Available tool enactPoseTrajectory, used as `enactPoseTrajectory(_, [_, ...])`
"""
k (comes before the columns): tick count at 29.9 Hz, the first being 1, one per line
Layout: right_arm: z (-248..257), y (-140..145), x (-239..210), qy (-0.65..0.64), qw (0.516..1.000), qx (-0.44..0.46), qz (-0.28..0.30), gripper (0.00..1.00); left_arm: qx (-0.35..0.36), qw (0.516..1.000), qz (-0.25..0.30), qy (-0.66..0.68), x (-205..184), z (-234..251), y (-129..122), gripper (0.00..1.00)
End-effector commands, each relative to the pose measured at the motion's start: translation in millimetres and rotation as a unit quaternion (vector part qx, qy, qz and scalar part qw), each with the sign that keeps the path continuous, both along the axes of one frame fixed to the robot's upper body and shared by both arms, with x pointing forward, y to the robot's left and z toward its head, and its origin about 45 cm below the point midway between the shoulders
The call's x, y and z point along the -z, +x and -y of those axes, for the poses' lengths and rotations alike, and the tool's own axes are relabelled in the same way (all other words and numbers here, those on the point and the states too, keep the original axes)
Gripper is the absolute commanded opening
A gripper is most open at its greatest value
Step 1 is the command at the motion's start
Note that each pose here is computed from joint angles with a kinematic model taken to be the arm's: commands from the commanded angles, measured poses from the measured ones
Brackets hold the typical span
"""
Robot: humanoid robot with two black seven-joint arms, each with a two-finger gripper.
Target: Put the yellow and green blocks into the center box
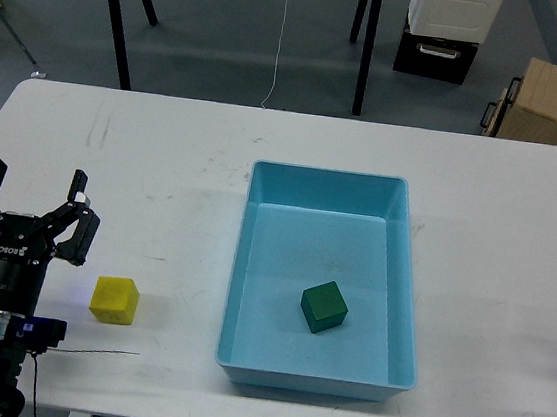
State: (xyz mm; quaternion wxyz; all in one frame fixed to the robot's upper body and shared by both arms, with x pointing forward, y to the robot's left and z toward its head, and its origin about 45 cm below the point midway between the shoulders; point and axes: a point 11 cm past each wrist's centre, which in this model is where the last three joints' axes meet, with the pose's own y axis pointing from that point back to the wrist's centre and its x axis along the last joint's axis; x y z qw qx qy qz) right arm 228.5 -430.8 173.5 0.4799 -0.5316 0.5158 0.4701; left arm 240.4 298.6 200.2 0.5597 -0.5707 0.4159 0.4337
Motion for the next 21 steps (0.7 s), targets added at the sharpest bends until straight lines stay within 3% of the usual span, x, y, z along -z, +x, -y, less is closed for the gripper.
enactPoseTrajectory(1, [9,-4,-2,-0.029,0.999,-0.012,-0.017,1.00,-0.075,0.997,-0.008,-0.001,6,-33,0,1.00])
enactPoseTrajectory(4, [18,-6,-7,-0.055,0.998,-0.022,-0.027,1.00,-0.091,0.996,-0.012,0.013,10,-52,14,1.00])
enactPoseTrajectory(8, [22,-6,-10,-0.059,0.998,-0.017,-0.025,1.00,-0.081,0.995,0.028,0.055,-23,-65,28,1.00])
enactPoseTrajectory(11, [21,-6,-10,-0.053,0.998,-0.014,-0.021,1.00,-0.039,0.984,0.076,0.153,-76,-80,32,1.00])
enactPoseTrajectory(15, [17,-7,-5,-0.039,0.999,-0.006,-0.017,1.00,0.007,0.952,0.096,0.292,-123,-97,41,1.00])
enactPoseTrajectory(21, [1,-7,-2,-0.012,1.000,-0.006,-0.006,1.00,0.086,0.891,0.094,0.436,-155,-89,51,1.00])
